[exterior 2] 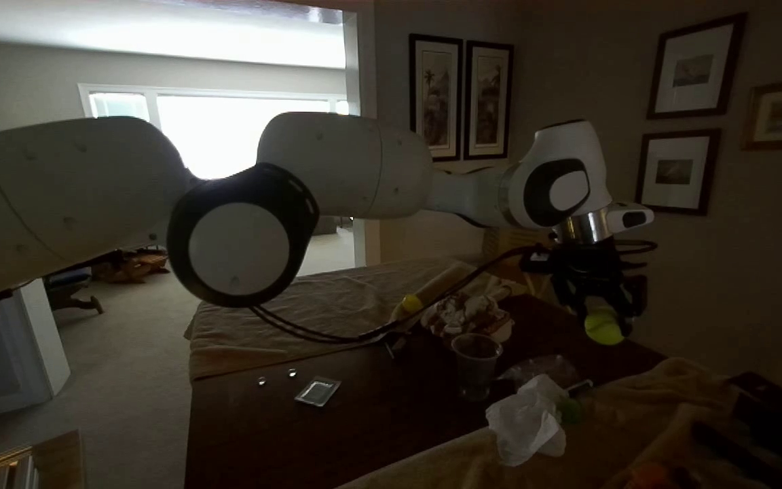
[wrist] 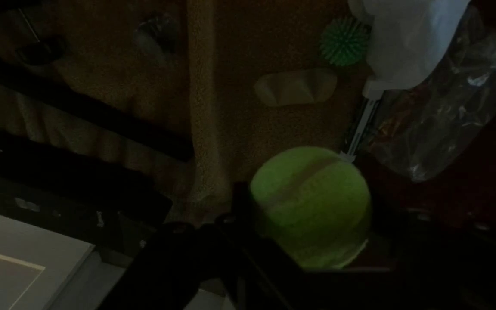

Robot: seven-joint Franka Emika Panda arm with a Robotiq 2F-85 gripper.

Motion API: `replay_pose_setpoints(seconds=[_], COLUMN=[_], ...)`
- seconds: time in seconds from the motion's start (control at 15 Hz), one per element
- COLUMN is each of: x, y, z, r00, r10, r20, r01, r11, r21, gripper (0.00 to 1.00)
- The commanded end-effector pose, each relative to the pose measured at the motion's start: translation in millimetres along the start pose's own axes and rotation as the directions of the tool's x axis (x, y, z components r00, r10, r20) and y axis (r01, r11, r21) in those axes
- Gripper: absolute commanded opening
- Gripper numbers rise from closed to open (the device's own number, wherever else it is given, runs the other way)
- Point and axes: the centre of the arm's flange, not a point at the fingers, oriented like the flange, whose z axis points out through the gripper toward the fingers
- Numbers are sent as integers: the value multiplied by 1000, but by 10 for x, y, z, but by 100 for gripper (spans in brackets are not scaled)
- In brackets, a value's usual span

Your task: Put the tennis ball in the clear cup.

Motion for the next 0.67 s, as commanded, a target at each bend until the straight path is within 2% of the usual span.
replay_pose_setpoints(seconds=[0.0, 0.6], x=[20, 86], y=[-131, -1071], z=[28, -300], r00=[1000, 994], r10=[21, -104], r20=[7, -44], r01=[-22, 108], r11=[1000, 990], r21=[10, 91], gripper=[42, 42])
